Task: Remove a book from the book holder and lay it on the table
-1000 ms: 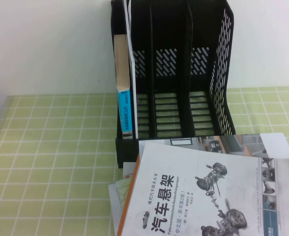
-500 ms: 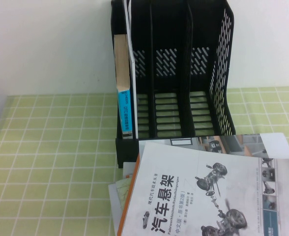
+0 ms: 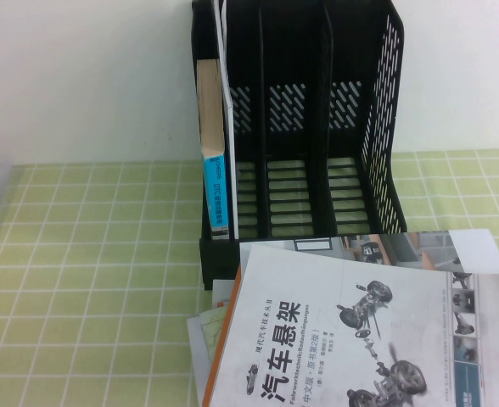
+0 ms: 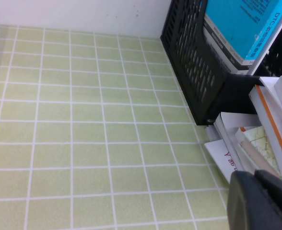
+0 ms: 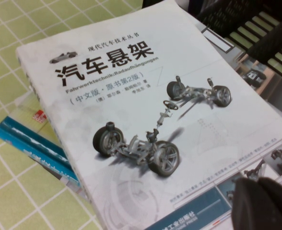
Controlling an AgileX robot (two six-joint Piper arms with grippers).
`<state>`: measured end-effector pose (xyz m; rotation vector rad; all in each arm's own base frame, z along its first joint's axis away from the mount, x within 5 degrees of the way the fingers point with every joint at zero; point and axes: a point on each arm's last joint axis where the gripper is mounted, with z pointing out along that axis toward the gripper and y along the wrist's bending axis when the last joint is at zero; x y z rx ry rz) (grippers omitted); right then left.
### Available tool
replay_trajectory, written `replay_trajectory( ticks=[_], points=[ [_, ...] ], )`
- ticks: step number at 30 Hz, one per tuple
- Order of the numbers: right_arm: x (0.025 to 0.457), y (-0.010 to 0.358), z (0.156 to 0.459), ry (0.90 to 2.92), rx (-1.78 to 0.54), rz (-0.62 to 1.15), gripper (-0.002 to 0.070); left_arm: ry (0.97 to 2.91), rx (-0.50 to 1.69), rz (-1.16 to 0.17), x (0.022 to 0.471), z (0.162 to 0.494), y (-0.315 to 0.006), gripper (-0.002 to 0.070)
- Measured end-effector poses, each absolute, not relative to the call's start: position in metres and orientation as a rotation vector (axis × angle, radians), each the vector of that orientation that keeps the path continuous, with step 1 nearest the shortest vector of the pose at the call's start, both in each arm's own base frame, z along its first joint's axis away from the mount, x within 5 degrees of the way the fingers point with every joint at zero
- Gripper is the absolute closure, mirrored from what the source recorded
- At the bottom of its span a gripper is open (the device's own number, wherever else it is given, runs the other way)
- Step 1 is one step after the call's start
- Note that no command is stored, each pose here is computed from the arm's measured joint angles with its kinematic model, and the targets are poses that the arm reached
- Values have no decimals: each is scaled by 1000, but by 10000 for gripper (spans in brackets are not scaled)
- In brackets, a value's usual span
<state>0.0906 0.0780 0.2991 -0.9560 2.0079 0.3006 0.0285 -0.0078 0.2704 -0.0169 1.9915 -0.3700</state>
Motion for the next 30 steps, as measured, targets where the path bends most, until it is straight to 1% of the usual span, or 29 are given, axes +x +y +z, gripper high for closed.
replay_trajectory(
  ticks=[3, 7, 11, 16, 20, 22, 27, 30],
  points=[
    [91, 78, 299, 2008, -956, 301, 678, 1976, -11, -375, 30, 269, -9, 677],
    [91, 78, 299, 2008, -956, 301, 678, 1939, -4, -303, 40, 254, -7, 678],
    [91, 78, 299, 2008, -956, 300, 678, 1918, -171, -271, 51, 226, -2, 678],
    [91, 78, 299, 2008, -956, 300, 678, 1899, -305, -291, 58, 191, -2, 677],
    [90, 78, 299, 2010, -957, 300, 678, 1869, -235, -282, 57, 175, -4, 678],
    [90, 78, 299, 2012, -955, 306, 678, 1853, -207, -279, 55, 175, -4, 678],
    [90, 78, 299, 2013, -955, 306, 678, 1874, -175, -216, 52, 172, -2, 678],
    [90, 78, 299, 2013, -955, 306, 678, 1872, -182, -211, 52, 172, -2, 678]
  ],
)
